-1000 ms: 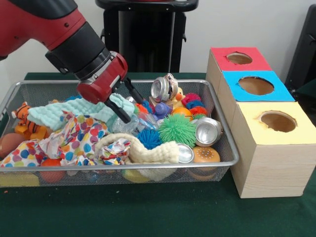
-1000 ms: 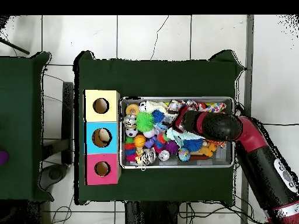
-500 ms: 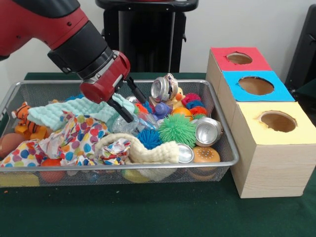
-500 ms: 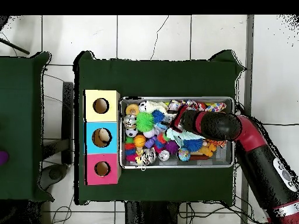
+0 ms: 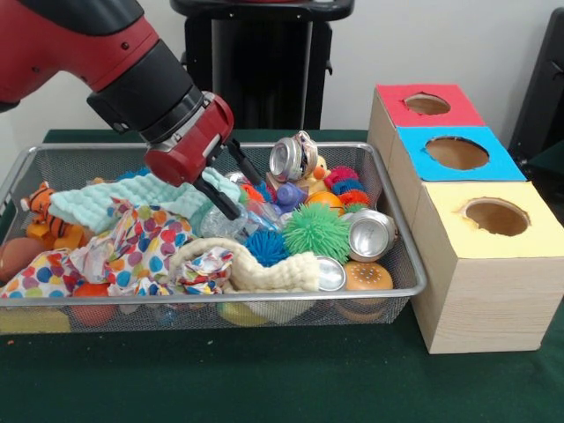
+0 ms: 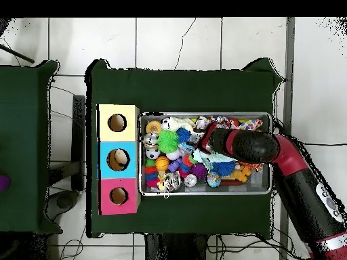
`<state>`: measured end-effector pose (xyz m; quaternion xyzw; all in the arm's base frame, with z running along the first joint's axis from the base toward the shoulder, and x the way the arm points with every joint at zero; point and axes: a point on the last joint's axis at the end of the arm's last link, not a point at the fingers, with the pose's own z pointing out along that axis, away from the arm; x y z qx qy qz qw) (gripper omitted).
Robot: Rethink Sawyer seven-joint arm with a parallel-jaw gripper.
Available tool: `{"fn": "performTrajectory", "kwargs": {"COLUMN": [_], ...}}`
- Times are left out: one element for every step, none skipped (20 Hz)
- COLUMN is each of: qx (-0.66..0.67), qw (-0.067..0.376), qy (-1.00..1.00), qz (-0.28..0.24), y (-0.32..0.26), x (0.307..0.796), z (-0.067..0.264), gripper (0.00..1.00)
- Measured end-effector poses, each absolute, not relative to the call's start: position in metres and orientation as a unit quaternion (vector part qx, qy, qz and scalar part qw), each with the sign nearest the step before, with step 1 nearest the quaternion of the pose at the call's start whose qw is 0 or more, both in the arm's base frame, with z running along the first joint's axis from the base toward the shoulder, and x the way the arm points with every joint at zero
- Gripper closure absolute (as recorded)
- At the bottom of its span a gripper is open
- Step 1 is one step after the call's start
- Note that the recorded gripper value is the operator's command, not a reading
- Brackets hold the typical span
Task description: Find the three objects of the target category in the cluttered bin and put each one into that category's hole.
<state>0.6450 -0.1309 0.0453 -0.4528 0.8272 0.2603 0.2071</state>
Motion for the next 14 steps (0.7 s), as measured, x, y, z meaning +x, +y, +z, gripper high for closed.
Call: {"fn": "performTrajectory", "kwargs": {"qx": [-0.453,-0.452,-0.452,-0.451,-0.451,-0.451,-0.450,-0.450,-0.450,-0.449,-0.449,-0.448,-0.448,-0.448], "qw": [0.207,0.207,0.207,0.207,0.206,0.206,0.206,0.207,0.207,0.207,0.207,0.207,0.207,0.207], "qy": [0.827,0.827,0.827,0.827,0.827,0.827,0.827,0.827,0.827,0.827,0.827,0.827,0.827,0.827], "qz": [0.261,0.263,0.264,0.265,0.265,0.266,0.266,0.267,0.268,0.268,0.268,0.270,0.270,0.270], "y": [-0.1306,-0.1297,-0.1294,-0.1291,-0.1288,-0.1287,-0.1286,-0.1282,-0.1281,-0.1277,-0.1276,-0.1270,-0.1271,-0.1269], "x": [0.6447,0.6440,0.6437,0.6435,0.6432,0.6431,0.6430,0.6430,0.6430,0.6429,0.6428,0.6427,0.6427,0.6427], "z": [0.0447,0.0430,0.0426,0.0419,0.0413,0.0410,0.0407,0.0400,0.0397,0.0393,0.0392,0.0382,0.0380,0.0376], "gripper": [0.00,0.00,0.00,0.00,0.00,0.00,0.00,0.00,0.00,0.00,0.00,0.00,0.00,0.00]}}
